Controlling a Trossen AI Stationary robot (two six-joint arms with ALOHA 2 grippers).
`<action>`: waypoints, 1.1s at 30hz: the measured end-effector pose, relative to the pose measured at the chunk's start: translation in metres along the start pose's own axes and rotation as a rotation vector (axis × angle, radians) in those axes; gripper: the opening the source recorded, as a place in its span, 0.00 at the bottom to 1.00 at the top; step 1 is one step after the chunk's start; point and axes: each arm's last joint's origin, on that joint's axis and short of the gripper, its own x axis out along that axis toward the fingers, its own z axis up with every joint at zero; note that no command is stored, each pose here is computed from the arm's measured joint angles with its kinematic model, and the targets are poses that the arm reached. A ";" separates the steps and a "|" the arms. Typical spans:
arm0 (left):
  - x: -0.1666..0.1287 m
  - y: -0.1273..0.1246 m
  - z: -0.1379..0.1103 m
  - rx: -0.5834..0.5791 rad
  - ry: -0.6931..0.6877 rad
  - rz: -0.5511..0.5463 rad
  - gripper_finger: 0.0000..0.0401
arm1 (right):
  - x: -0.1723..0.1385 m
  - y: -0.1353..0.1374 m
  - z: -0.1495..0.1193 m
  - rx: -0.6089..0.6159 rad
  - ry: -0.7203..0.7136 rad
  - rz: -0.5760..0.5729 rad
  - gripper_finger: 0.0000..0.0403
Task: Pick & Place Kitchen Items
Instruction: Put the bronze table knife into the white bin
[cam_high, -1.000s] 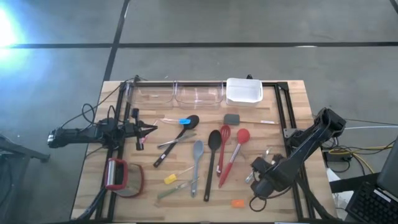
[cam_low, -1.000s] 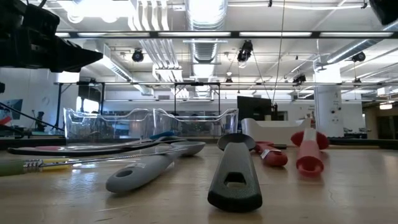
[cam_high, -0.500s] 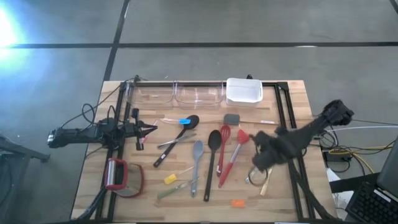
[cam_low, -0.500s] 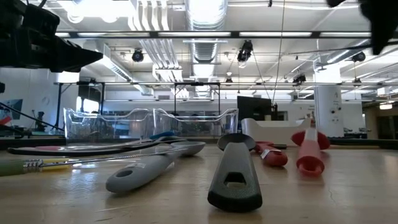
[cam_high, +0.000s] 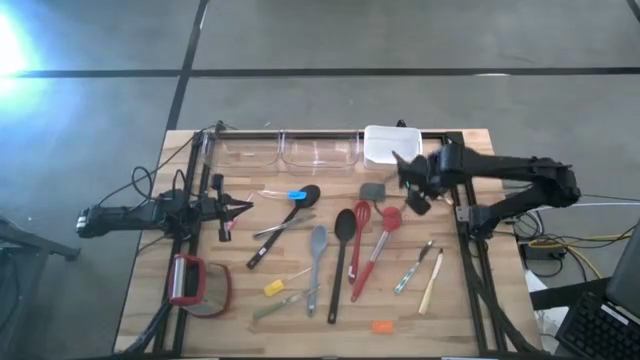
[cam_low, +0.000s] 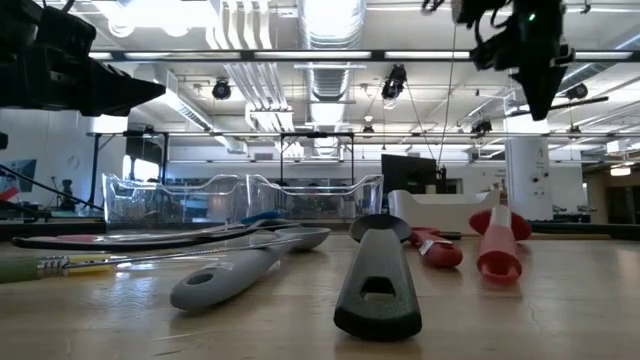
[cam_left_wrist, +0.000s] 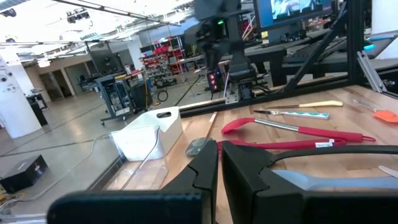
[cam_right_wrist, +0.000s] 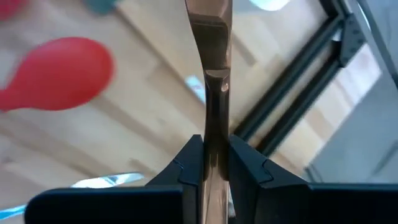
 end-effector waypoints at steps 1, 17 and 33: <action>0.000 0.000 0.000 0.000 0.000 0.000 0.06 | 0.004 -0.004 0.007 -0.010 0.012 -0.003 0.09; 0.000 0.000 0.000 0.000 -0.001 0.000 0.06 | 0.067 -0.057 0.114 -0.203 0.181 -0.039 0.09; 0.000 0.000 0.000 0.000 0.000 -0.001 0.06 | 0.131 -0.056 0.174 -0.302 0.325 0.047 0.09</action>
